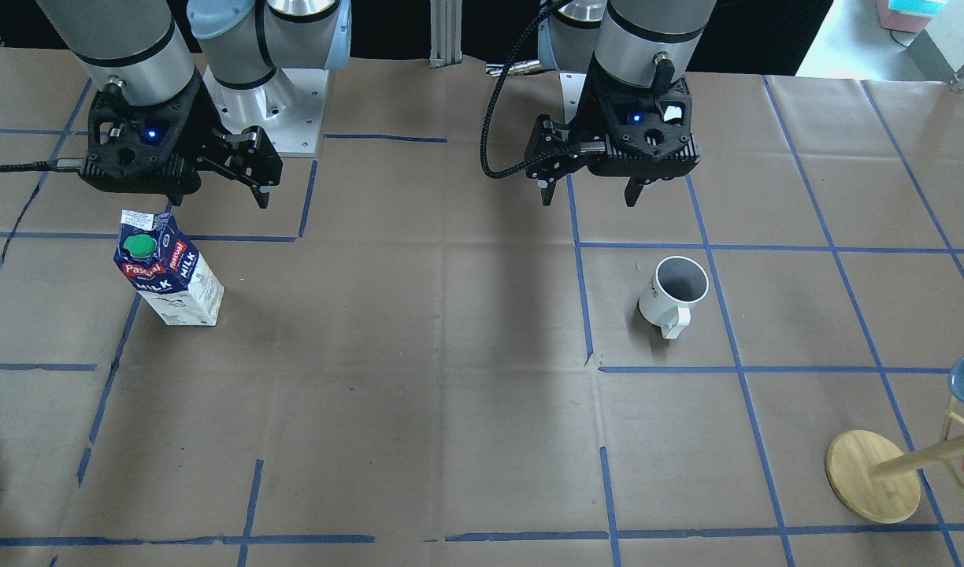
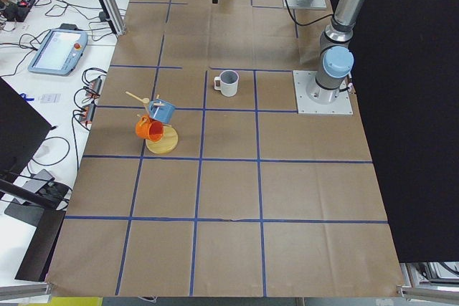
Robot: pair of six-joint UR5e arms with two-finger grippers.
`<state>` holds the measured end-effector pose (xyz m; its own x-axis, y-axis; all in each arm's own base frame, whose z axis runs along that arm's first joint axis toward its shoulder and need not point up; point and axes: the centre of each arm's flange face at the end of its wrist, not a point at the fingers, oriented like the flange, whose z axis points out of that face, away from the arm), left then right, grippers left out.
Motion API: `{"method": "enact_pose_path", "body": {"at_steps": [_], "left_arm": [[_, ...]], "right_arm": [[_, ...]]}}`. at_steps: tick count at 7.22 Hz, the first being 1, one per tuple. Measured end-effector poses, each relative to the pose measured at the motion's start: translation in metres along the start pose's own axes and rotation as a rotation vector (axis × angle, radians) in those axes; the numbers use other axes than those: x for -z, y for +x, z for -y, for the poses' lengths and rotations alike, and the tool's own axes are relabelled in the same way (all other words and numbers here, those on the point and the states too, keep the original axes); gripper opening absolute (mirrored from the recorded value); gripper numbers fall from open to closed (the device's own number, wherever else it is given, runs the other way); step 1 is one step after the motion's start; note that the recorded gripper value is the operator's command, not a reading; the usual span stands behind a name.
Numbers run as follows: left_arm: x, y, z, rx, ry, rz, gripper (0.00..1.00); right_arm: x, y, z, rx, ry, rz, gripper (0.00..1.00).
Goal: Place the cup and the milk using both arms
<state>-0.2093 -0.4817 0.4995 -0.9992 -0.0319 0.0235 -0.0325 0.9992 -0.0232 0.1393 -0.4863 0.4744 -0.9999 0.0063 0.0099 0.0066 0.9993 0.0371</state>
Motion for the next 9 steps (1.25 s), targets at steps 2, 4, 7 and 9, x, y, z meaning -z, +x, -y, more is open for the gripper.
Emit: {"method": "enact_pose_path", "body": {"at_steps": [2, 4, 7, 9], "left_arm": [[0.008, -0.002, -0.008, 0.008, -0.016, 0.001, 1.0], [0.009, -0.006, -0.009, -0.005, -0.01, 0.004, 1.0], [-0.002, -0.038, -0.01, -0.063, -0.031, 0.007, 1.0], [-0.015, -0.076, -0.02, -0.089, -0.056, 0.006, 1.0]], "right_arm": [[0.0, 0.0, 0.0, 0.0, 0.0, 0.0, 1.0], [0.0, 0.0, 0.0, 0.0, 0.0, 0.0, 1.0], [0.0, 0.0, 0.0, 0.0, -0.001, 0.0, 1.0], [-0.001, 0.0, 0.0, 0.0, -0.003, 0.0, 1.0]]}}
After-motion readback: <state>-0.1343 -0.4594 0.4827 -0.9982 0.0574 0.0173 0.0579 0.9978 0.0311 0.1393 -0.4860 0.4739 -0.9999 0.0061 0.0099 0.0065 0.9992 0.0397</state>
